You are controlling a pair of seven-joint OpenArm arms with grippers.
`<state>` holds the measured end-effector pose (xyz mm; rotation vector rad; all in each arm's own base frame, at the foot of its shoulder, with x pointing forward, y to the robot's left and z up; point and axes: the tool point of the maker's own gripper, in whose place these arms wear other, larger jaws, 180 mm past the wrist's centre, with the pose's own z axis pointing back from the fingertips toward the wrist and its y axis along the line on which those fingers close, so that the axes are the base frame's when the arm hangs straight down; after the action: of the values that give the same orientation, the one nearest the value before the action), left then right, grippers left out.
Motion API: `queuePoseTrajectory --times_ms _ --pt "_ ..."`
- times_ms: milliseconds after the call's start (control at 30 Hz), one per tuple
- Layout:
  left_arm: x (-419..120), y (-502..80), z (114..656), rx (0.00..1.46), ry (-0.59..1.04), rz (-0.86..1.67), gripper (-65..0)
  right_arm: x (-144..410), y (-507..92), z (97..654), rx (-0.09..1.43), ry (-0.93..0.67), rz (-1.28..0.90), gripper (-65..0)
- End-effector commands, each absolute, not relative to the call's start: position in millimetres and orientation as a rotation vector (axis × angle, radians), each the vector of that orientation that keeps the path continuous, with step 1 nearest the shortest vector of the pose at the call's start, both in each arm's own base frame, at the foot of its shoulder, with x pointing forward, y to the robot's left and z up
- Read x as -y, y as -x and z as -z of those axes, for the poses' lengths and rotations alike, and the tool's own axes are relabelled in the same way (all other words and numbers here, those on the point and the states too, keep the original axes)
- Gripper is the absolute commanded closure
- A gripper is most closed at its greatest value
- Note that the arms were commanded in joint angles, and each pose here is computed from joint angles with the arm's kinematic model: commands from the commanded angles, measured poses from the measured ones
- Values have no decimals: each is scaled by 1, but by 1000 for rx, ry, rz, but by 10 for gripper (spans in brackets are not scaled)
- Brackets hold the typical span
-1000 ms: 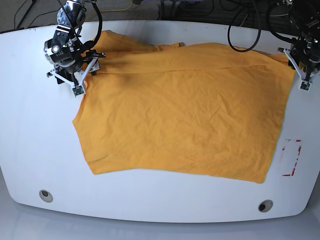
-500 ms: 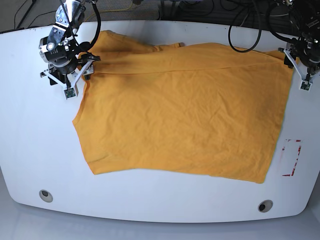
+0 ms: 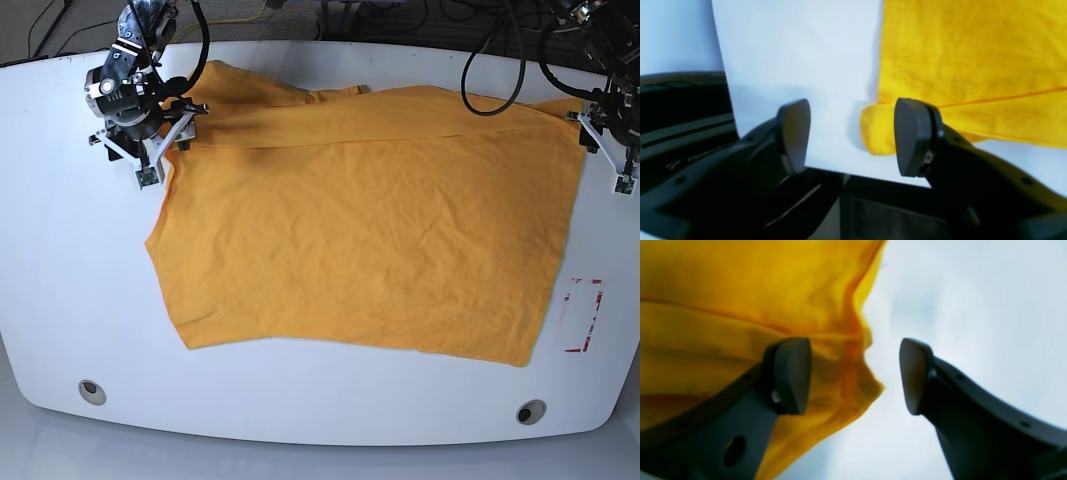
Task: Layout the t-shirt on the table in an organized manner, then fold the t-shirt properly
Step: 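Open both grippers and release the shirt edges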
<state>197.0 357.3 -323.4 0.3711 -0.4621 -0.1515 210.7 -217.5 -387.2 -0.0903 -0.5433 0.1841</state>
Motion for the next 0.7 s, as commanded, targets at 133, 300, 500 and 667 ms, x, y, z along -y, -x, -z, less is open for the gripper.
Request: queuePoseTrajectory --times_ms 133,300,500,667 --pt "-362 -200 315 483 -396 162 -374 221 -206 383 575 83 -136 -401" --pt "-364 -197 315 475 -399 159 -374 225 -189 391 534 85 -106 -401" --pt "-371 -188 317 435 -430 162 -374 224 -179 397 510 78 -99 -401" --pt "-375 -185 317 422 -450 163 -374 223 -175 402 497 70 -95 -401"
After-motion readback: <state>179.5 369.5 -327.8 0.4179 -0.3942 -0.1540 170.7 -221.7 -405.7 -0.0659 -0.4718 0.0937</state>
